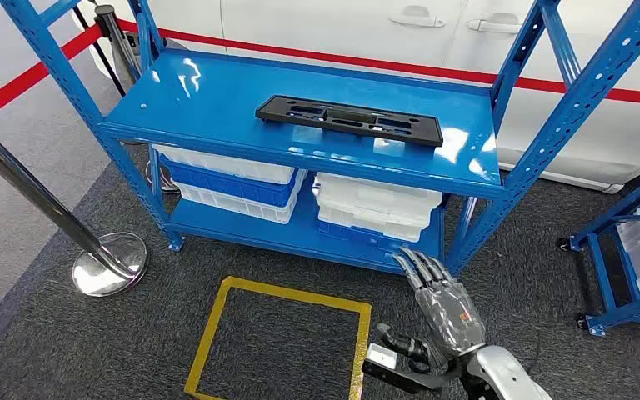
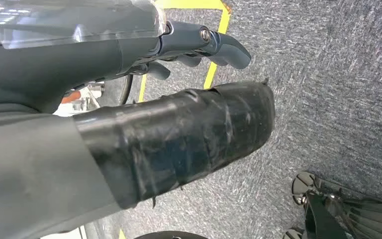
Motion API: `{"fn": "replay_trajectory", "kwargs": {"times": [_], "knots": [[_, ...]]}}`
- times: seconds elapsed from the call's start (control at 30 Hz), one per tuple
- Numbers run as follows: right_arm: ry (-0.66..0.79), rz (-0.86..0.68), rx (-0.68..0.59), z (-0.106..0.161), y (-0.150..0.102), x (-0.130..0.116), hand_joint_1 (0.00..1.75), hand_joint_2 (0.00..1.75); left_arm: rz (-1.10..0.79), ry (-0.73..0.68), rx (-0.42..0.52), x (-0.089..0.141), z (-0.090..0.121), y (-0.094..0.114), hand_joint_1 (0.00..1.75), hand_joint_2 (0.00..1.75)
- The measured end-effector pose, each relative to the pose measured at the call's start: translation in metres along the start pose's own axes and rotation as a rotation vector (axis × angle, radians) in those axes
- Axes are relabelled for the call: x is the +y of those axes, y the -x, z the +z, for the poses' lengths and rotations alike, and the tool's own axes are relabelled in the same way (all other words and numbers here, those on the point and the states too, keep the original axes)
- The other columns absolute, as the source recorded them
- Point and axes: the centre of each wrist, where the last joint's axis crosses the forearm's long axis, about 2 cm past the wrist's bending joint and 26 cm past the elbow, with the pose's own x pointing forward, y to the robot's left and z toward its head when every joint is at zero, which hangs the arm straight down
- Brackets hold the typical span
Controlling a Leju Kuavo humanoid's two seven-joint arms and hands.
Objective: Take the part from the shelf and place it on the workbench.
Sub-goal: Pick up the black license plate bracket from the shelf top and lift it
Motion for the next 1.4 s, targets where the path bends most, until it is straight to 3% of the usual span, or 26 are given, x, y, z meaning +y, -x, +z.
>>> {"fn": "replay_trajectory", "kwargs": {"times": [0.23,0.5,0.73,0.97,1.4], "knots": [[0.006,-0.004,0.013,-0.031,0.0,0.001,0.0,0.0,-0.017,0.012,0.0,-0.001,0.0,0.0,0.0,0.0],[0.036,0.009,0.051,-0.043,0.002,-0.003,0.0,0.0,-0.022,0.014,-0.007,-0.001,0.0,0.0,0.0,0.0],[0.152,-0.098,0.094,-0.037,0.014,-0.019,0.0,0.0,-0.021,0.012,-0.006,-0.001,0.0,0.001,0.0,0.0],[0.208,-0.105,0.106,-0.028,0.017,-0.033,0.0,0.0,-0.017,0.011,-0.014,-0.001,0.0,0.002,0.0,0.0],[0.195,-0.096,0.103,-0.015,0.013,-0.028,0.0,0.0,-0.019,0.019,-0.021,-0.003,0.0,0.003,0.0,0.0]]}}
